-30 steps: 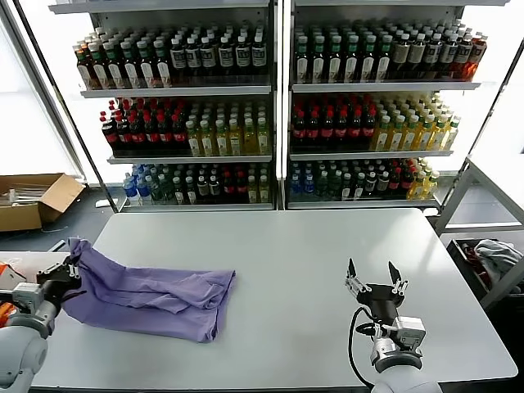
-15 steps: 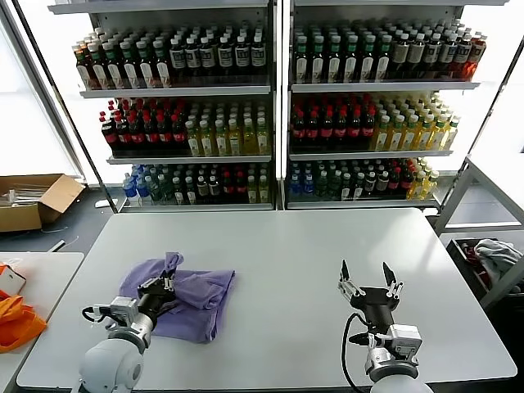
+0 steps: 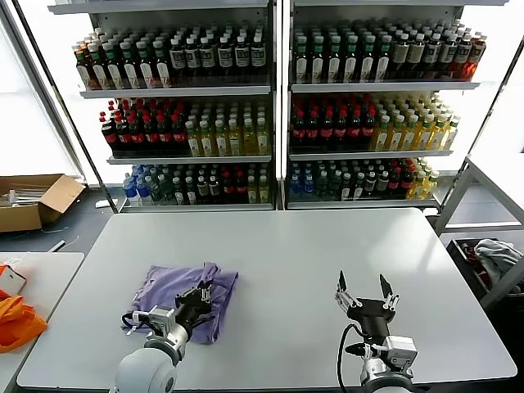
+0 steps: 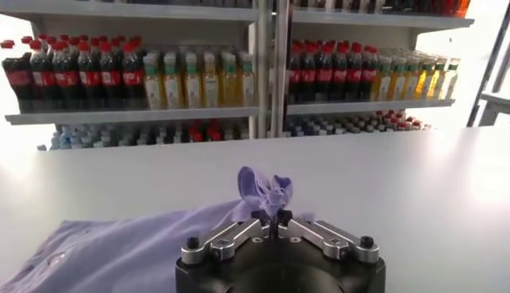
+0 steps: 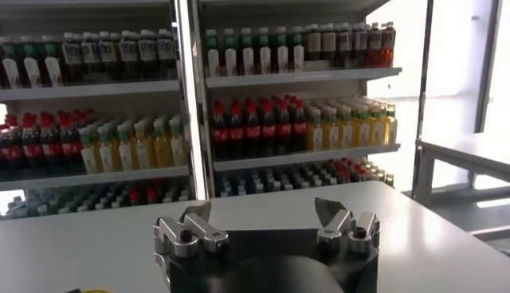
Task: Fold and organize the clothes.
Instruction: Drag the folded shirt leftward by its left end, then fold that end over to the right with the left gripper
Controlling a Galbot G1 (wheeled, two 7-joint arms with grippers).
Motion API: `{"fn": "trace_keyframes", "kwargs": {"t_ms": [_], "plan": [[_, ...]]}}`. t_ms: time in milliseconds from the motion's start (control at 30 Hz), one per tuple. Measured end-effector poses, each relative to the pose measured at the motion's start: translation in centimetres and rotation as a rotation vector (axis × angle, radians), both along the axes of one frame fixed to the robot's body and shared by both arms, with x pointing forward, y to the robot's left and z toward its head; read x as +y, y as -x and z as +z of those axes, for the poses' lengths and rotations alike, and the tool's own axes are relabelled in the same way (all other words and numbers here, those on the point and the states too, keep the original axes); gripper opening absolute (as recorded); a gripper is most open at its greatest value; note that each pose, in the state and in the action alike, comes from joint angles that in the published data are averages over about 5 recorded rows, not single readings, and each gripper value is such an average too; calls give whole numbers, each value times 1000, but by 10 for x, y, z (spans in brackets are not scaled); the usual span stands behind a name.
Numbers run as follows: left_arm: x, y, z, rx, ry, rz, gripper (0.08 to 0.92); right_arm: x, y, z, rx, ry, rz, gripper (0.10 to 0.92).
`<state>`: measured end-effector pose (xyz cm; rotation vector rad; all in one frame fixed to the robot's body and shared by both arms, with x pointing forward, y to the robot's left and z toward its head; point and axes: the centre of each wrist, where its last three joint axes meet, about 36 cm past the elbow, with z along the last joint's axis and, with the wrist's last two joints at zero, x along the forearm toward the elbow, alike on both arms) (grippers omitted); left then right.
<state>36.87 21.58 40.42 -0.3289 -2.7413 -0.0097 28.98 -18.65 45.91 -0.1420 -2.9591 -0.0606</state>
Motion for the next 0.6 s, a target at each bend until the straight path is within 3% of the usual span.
{"fn": "trace_keyframes", "kwargs": {"t_ms": [200,600], "plan": [[-8,5,-8,5,-16,-39,123,-1,3,-1,4,-1,-7,823],[-31,42,-13,39,38,-132,450,1,0,-4,4,-8,-6,823]]}}
